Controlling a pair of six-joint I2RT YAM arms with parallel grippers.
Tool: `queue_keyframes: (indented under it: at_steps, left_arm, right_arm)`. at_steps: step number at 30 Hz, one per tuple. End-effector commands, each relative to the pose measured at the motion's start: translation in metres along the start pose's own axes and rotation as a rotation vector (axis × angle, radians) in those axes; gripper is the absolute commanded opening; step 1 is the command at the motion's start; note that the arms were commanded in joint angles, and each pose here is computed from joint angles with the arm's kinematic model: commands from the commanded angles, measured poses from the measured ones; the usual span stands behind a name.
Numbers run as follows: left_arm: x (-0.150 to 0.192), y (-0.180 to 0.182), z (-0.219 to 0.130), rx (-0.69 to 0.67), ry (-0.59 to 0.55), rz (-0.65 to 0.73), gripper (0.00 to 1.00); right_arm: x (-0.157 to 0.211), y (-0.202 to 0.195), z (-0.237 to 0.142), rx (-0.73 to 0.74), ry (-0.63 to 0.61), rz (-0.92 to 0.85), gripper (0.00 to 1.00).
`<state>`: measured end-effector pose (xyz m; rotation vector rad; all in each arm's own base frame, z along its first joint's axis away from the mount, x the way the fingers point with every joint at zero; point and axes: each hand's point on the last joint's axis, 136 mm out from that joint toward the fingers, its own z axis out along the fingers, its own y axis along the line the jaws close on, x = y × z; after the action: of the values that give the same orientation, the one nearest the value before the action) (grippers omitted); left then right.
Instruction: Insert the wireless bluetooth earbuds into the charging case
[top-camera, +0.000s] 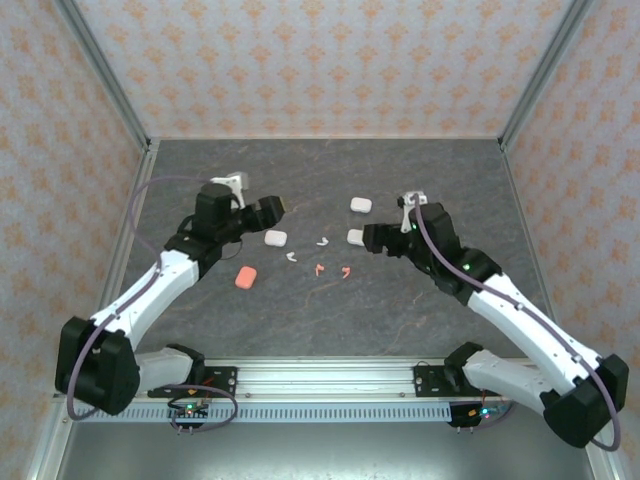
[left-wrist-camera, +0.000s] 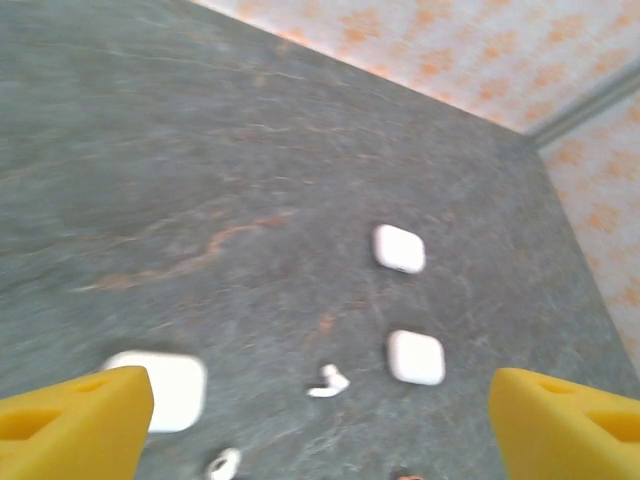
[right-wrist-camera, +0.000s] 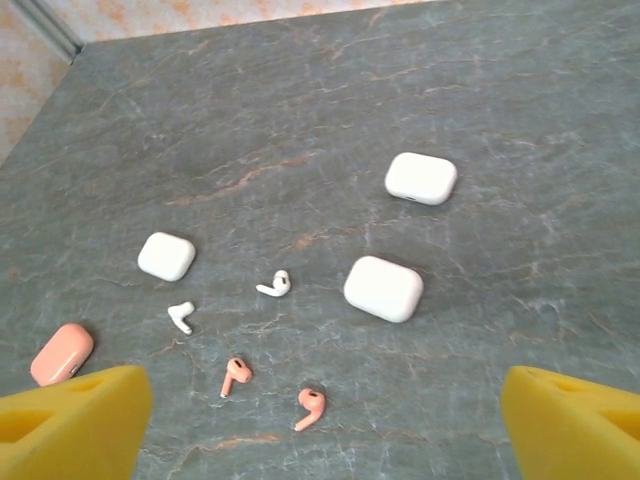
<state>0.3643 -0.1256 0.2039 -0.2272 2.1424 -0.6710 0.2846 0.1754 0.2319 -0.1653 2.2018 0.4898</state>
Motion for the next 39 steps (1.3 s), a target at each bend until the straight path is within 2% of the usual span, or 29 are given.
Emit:
queue_keyframes:
  at_steps: [1, 8, 13, 24, 32, 39]
  left_arm:
    - [0.007, 0.029, -0.013, -0.048, 0.003, -0.068, 0.90]
    - [0.002, 0.070, -0.027, -0.064, -0.046, -0.185, 0.92]
    - [0.001, 0.091, -0.034, -0.085, -0.070, -0.223, 0.92]
    - [0.009, 0.125, -0.044, -0.146, -0.090, -0.273, 0.93]
    - [0.010, 0.134, -0.045, -0.169, -0.093, -0.286, 0.94]
    - [0.013, 0.138, -0.044, -0.175, -0.087, -0.294, 0.94]
  right_arm:
    - [-0.004, 0.019, 0.013, -0.055, 0.063, -0.050, 0.90]
    - [0.017, 0.054, 0.074, -0.022, 0.312, -0.219, 0.87]
    - [0.031, 0.084, 0.123, -0.034, 0.407, -0.325, 0.84]
    - [0.059, 0.132, 0.211, -0.122, 0.522, -0.520, 0.82]
    - [0.077, 0.158, 0.256, -0.206, 0.553, -0.553, 0.82]
    - [0.097, 0.169, 0.285, -0.219, 0.583, -0.584, 0.81]
